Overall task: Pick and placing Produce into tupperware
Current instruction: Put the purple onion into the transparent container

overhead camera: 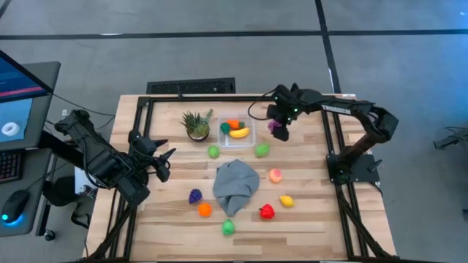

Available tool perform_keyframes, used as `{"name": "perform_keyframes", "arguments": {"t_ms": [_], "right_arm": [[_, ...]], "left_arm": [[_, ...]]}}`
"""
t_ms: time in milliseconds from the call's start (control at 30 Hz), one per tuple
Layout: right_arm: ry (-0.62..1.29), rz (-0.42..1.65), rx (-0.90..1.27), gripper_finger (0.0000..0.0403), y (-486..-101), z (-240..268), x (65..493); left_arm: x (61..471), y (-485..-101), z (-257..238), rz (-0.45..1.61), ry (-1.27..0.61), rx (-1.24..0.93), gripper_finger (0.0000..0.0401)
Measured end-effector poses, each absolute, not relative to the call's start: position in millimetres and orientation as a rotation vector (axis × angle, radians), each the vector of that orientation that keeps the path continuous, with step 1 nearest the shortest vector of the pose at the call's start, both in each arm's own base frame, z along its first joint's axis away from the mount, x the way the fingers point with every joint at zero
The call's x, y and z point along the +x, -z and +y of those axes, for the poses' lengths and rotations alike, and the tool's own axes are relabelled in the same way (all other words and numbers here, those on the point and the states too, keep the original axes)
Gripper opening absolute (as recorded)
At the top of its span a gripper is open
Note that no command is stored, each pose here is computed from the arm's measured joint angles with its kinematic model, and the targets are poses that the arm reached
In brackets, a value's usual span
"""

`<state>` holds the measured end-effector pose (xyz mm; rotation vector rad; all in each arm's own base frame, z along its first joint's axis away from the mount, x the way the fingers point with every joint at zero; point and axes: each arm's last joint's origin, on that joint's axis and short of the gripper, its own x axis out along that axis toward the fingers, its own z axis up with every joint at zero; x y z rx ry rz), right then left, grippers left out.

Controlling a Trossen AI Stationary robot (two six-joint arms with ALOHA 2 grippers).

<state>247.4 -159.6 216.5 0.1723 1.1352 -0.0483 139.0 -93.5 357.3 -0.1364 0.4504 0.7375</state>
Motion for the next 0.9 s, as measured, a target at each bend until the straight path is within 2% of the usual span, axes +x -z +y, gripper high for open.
{"name": "perform_keyframes", "arguments": {"t_ms": [567,900], "right_arm": [[0.077,0.933,0.257,0.0286,-266.0,-138.1,231.2],[0.020,0.788,0.264,0.0286,-284.9,-118.5,241.1]], "left_arm": [[139.2,-359.4,-92.4,0.408,-0.739,-0.019,0.0180],[138.8,-361.2,-91.3,0.375,-0.743,0.036,0.0180]]}}
